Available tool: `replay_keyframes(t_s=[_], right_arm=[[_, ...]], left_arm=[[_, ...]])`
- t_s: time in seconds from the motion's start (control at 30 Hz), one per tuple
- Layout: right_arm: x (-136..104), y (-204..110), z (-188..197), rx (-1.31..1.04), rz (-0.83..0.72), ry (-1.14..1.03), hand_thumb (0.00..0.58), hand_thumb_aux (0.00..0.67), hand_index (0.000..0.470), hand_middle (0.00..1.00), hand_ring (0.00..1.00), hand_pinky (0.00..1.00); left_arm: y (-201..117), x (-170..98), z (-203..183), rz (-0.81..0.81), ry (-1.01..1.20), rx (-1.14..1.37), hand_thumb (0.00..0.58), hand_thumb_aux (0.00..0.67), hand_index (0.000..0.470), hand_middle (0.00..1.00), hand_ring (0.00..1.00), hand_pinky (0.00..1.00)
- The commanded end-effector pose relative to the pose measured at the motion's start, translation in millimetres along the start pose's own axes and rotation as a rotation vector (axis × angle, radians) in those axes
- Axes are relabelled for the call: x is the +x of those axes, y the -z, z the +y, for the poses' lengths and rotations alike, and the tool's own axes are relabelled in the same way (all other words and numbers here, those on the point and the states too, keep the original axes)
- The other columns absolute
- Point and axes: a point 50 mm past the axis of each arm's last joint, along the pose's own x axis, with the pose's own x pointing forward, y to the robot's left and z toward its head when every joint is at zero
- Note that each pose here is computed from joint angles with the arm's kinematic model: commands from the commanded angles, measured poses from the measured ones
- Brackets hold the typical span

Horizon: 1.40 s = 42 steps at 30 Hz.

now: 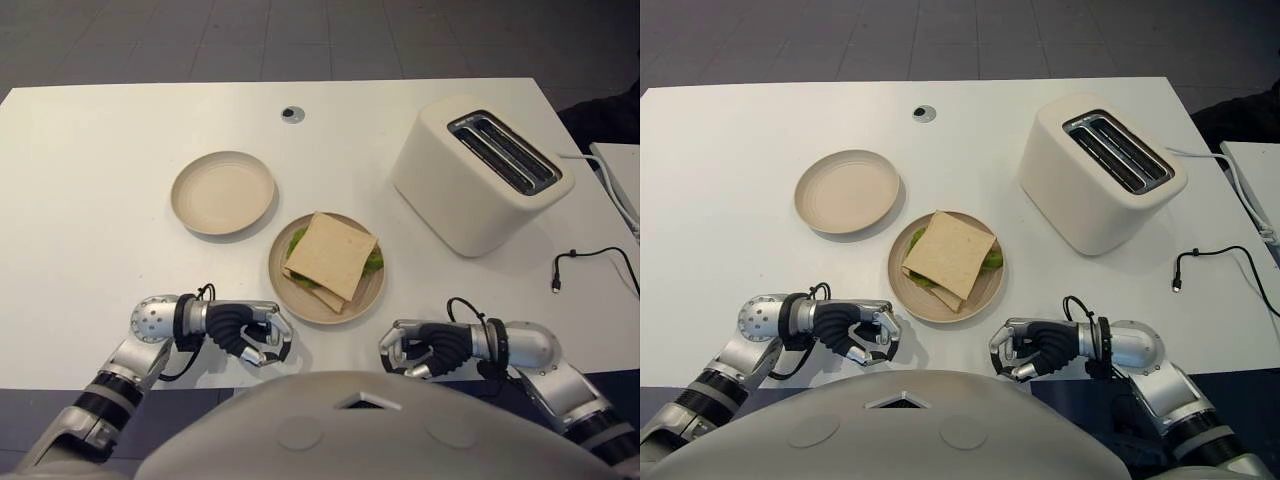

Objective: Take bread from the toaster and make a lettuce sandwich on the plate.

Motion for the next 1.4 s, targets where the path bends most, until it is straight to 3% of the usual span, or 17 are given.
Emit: replay_keyframes(t_s=[0.03,0.13,0.23,0.27,0.33,0.43,0.5,0.57,0.6,0.63,0.67,0.7,0.73,0.77,0.8,0.87,1.4], right_arm=[[26.3,1.0,-6.9,-0.025,-0.029,0.06,0.58,0.67,0.47,1.0,1.0,1.0],[37.5,6.8,-26.2,-0.084,0.0,0.198,0.58,0.67,0.47,1.0,1.0,1.0],[49.7,16.4,-68.3,-0.213,0.082,0.457,0.58,0.67,0.47,1.0,1.0,1.0],[52.4,19.2,-79.5,-0.25,0.108,0.528,0.58,0.67,0.47,1.0,1.0,1.0],[54.3,22.0,-97.4,-0.295,0.131,0.669,0.58,0.67,0.47,1.0,1.0,1.0],[56.2,15.9,-121.1,-0.336,0.093,0.871,0.58,0.67,0.47,1.0,1.0,1.0],[56.1,7.8,-128.7,-0.332,0.018,0.971,0.58,0.67,0.47,1.0,1.0,1.0],[53.5,-1.6,-130.2,-0.305,-0.083,1.028,0.575,0.607,0.426,1.0,1.0,1.0],[50.6,-7.7,-130.6,-0.287,-0.141,1.054,0.517,0.449,0.315,1.0,1.0,1.0],[46.9,-14.5,-130.6,-0.269,-0.203,1.081,0.487,0.402,0.282,1.0,1.0,1.0],[42.5,-22.5,-130.6,-0.252,-0.269,1.109,0.261,0.173,0.122,1.0,1.0,1.0],[37.2,-32.0,-130.4,-0.235,-0.346,1.142,0.0,0.0,0.0,0.97,0.97,0.97],[32.2,-40.6,-129.7,-0.217,-0.416,1.17,0.0,0.0,0.0,0.85,0.85,0.85],[27.5,-48.8,-128.2,-0.204,-0.477,1.19,0.0,0.0,0.0,0.62,0.62,0.62],[23.0,-55.7,-126.5,-0.195,-0.527,1.207,0.0,0.0,0.0,0.25,0.25,0.25],[15.6,-65.1,-123.9,-0.188,-0.589,1.232,0.0,0.0,0.0,0.0,0.0,0.0],[26.2,-89.1,-118.7,-0.082,-0.758,1.276,0.0,0.0,0.0,0.0,0.0,0.0]], left_arm=[[21.3,14.1,-2.0,0.117,0.01,-0.003,0.58,0.67,0.47,1.0,1.0,1.0],[38.6,24.4,10.8,0.233,-0.062,0.055,0.58,0.67,0.47,1.0,1.0,1.0],[48.5,28.7,34.5,0.306,-0.228,0.133,0.468,0.376,0.264,1.0,1.0,1.0],[49.4,30.5,43.8,0.318,-0.284,0.163,0.54,0.494,0.347,1.0,1.0,1.0],[47.5,34.2,64.4,0.322,-0.406,0.23,0.468,0.376,0.264,1.0,1.0,1.0],[37.3,37.5,92.9,0.252,-0.633,0.29,0.547,0.51,0.358,1.0,1.0,1.0],[25.2,39.7,103.8,0.145,-0.766,0.291,0.47,0.378,0.265,1.0,1.0,1.0],[13.8,37.9,111.8,0.064,-0.872,0.307,0.452,0.355,0.249,1.0,1.0,1.0],[6.3,36.4,114.4,0.007,-0.916,0.311,0.42,0.318,0.223,1.0,1.0,1.0],[-2.4,34.9,115.4,-0.064,-0.951,0.312,0.275,0.184,0.129,1.0,1.0,1.0],[-11.6,33.9,114.9,-0.143,-0.975,0.306,0.0,0.0,0.0,1.0,1.0,1.0],[-21.7,31.9,114.1,-0.228,-1.012,0.298,0.0,0.0,0.0,1.0,1.0,1.0],[-30.0,29.8,112.9,-0.292,-1.04,0.296,0.0,0.0,0.0,0.71,0.71,0.71],[-38.3,27.8,111.1,-0.352,-1.063,0.301,0.0,0.0,0.0,0.26,0.26,0.26],[-46.2,25.5,109.9,-0.411,-1.09,0.298,0.0,0.0,0.0,0.01,0.01,0.01],[-57.1,20.9,108.8,-0.505,-1.133,0.265,0.0,0.0,0.0,0.0,0.0,0.0],[-69.4,22.1,120.9,-0.605,-1.339,-0.03,0.0,0.0,0.0,0.0,0.0,0.0]])
